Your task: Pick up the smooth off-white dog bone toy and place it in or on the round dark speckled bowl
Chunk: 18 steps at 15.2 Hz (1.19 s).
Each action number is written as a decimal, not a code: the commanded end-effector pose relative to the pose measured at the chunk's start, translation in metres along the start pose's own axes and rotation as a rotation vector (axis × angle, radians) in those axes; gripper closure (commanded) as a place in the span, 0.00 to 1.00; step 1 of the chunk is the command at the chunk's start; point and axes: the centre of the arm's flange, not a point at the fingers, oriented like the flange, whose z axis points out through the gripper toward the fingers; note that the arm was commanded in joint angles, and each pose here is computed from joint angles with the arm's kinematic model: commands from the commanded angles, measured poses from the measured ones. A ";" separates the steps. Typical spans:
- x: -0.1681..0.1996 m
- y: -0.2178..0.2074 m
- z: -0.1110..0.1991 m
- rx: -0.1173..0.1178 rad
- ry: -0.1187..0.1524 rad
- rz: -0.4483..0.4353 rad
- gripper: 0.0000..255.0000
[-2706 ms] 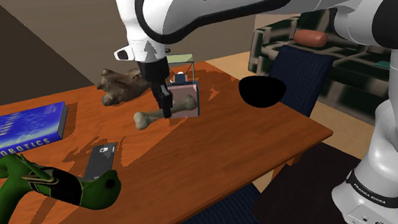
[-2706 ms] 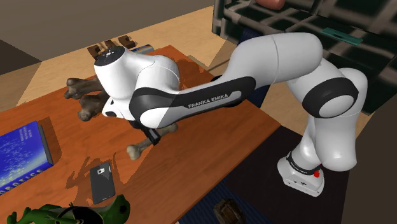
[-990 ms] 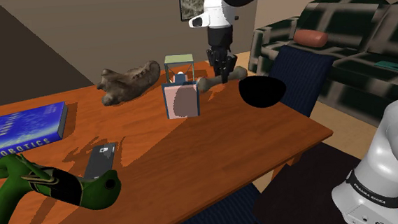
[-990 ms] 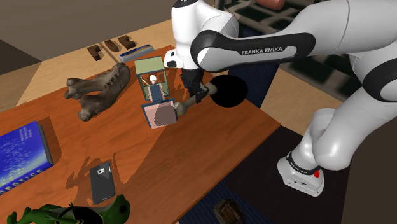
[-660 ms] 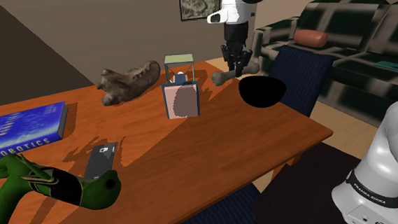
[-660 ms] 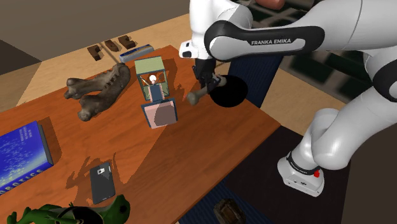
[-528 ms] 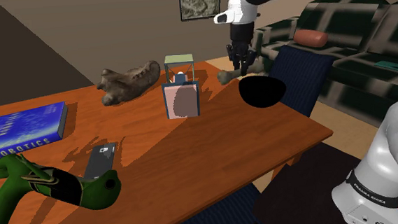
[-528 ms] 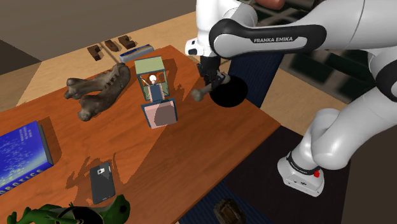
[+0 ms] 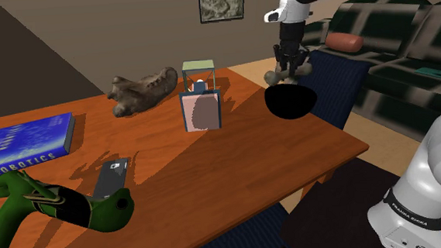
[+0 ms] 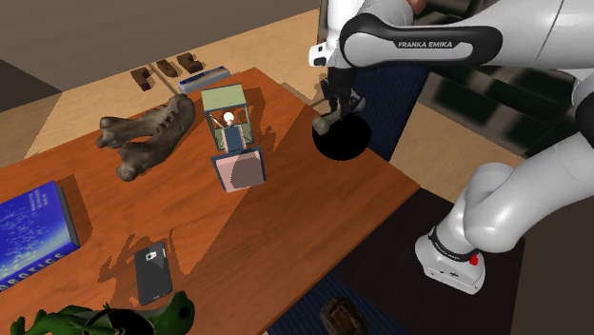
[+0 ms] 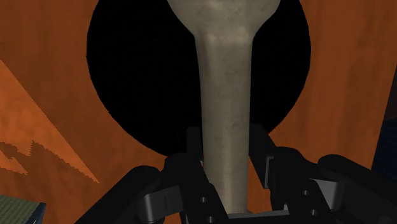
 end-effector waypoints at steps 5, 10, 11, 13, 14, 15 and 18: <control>-0.031 0.004 0.013 0.000 0.000 -0.001 1.00; -0.030 0.005 0.040 0.000 0.000 -0.001 1.00; -0.030 0.005 0.045 0.000 0.000 -0.001 1.00; -0.030 0.005 0.055 0.000 0.000 -0.001 1.00; -0.029 0.005 0.061 0.000 0.000 -0.001 1.00; -0.029 0.006 0.066 0.000 0.000 -0.001 1.00; -0.029 0.006 0.071 0.000 0.000 -0.001 1.00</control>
